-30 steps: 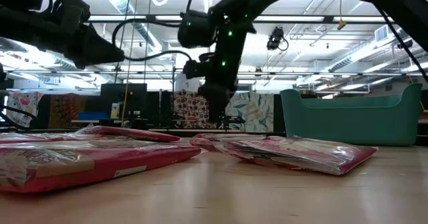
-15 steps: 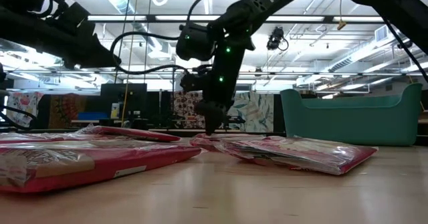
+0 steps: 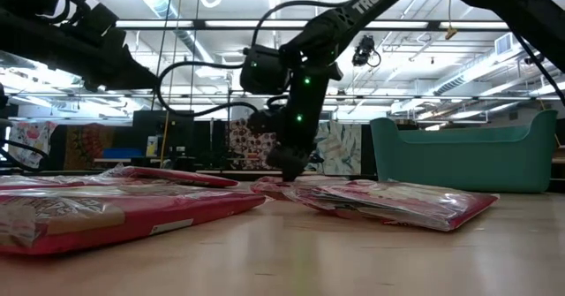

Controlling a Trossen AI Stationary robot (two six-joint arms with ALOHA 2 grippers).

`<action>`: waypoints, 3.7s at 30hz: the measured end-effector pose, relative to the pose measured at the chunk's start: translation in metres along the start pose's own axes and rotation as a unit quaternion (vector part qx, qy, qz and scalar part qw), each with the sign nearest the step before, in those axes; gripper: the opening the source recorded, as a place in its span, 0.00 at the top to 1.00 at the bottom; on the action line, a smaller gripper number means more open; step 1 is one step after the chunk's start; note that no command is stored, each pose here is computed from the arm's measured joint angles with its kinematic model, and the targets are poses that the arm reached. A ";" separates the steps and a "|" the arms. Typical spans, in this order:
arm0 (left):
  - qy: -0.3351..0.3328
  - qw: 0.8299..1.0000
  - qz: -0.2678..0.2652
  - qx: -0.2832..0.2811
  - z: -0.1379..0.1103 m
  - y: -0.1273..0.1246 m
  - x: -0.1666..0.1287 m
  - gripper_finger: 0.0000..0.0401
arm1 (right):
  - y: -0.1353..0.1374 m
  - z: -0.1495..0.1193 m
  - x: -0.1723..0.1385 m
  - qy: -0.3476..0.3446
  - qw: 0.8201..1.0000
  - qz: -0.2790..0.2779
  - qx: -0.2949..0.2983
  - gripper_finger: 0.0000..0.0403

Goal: Sort popcorn bags into baskets
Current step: Put the red popcorn bag into the green container

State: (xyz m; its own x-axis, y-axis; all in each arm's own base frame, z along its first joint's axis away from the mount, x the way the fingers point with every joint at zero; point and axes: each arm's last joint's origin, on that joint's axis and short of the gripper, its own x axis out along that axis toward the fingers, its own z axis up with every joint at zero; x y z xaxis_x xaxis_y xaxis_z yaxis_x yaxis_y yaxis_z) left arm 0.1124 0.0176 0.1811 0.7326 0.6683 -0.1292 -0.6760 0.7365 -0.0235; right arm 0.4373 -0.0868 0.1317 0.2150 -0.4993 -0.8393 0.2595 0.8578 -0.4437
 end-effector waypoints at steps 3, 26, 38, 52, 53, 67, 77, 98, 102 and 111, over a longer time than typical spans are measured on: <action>0.000 1.000 0.000 0.000 0.000 0.000 0.000 0.68 | 0.000 -0.001 0.000 0.005 1.000 0.000 -0.006 0.96; 0.000 1.000 -0.002 0.000 0.000 0.000 0.000 0.68 | -0.060 0.007 -0.157 -0.063 0.994 0.014 0.089 0.99; 0.000 1.000 -0.002 -0.004 0.000 0.000 0.000 0.68 | -0.077 -0.027 -0.237 -0.095 0.979 0.040 0.176 1.00; 0.000 1.000 -0.002 -0.004 0.000 0.000 0.000 0.68 | -0.084 -0.084 -0.283 0.018 0.978 0.089 0.187 1.00; 0.000 1.000 -0.003 -0.005 0.000 0.000 0.000 0.68 | -0.084 -0.087 -0.285 0.026 0.977 0.087 0.192 1.00; 0.001 1.000 -0.006 -0.005 0.000 0.000 0.000 0.68 | -0.097 -0.120 -0.302 0.044 0.958 0.098 0.267 1.00; 0.001 1.000 -0.008 -0.004 0.000 -0.001 0.000 0.68 | -0.112 -0.168 -0.289 0.075 0.935 0.077 0.337 1.00; 0.001 1.000 -0.008 -0.004 0.000 -0.001 0.000 0.68 | -0.136 -0.238 -0.237 0.149 0.843 -0.054 0.513 0.99; 0.001 1.000 -0.008 -0.005 0.000 -0.001 0.000 0.68 | -0.135 -0.242 -0.228 0.167 0.831 -0.066 0.526 0.99; 0.001 1.000 -0.008 -0.006 0.000 -0.001 0.000 0.68 | -0.129 -0.243 -0.211 0.182 0.828 -0.064 0.527 0.99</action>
State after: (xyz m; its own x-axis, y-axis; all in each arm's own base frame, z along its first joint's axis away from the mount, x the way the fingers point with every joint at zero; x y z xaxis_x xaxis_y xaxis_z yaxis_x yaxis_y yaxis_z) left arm 0.1127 0.0172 0.1810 0.7428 0.6566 -0.1307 -0.6655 0.7455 -0.0368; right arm 0.1301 -0.0620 0.2897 -0.1261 -0.3425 -0.9310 0.9766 0.1218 -0.1770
